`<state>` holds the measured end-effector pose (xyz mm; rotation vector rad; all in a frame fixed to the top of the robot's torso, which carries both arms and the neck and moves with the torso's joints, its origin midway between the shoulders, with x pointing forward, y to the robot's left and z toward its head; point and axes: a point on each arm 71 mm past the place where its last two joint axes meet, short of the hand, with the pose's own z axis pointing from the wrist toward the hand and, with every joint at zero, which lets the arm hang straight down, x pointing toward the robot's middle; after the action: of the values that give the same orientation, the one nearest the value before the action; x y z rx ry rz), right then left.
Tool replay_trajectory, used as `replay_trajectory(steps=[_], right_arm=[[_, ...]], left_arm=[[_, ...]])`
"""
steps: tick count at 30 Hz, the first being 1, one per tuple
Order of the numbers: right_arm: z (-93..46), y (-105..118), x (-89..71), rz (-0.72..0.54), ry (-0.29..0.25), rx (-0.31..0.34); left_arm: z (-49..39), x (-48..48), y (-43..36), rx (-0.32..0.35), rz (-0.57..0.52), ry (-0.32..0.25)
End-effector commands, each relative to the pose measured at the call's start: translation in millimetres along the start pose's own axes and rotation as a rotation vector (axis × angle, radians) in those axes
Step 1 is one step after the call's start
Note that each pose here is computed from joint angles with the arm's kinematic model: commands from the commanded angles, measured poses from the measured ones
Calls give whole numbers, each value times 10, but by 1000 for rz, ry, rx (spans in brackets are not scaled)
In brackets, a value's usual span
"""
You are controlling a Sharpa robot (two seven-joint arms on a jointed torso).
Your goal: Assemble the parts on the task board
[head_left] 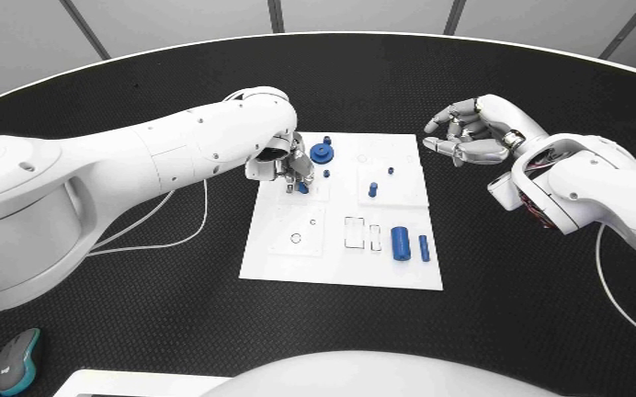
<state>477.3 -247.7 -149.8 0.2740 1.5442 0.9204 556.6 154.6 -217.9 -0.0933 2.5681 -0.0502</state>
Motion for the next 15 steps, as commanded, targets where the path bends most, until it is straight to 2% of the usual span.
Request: replay_trajectory(steps=[1,15], right_arm=[[-1,0,0,0,0,0],[-2,3,2,0,1,-1]], left_arm=[[-1,-2,33,-49,-3,-4],[2,-17,14,-50,-14,-20]])
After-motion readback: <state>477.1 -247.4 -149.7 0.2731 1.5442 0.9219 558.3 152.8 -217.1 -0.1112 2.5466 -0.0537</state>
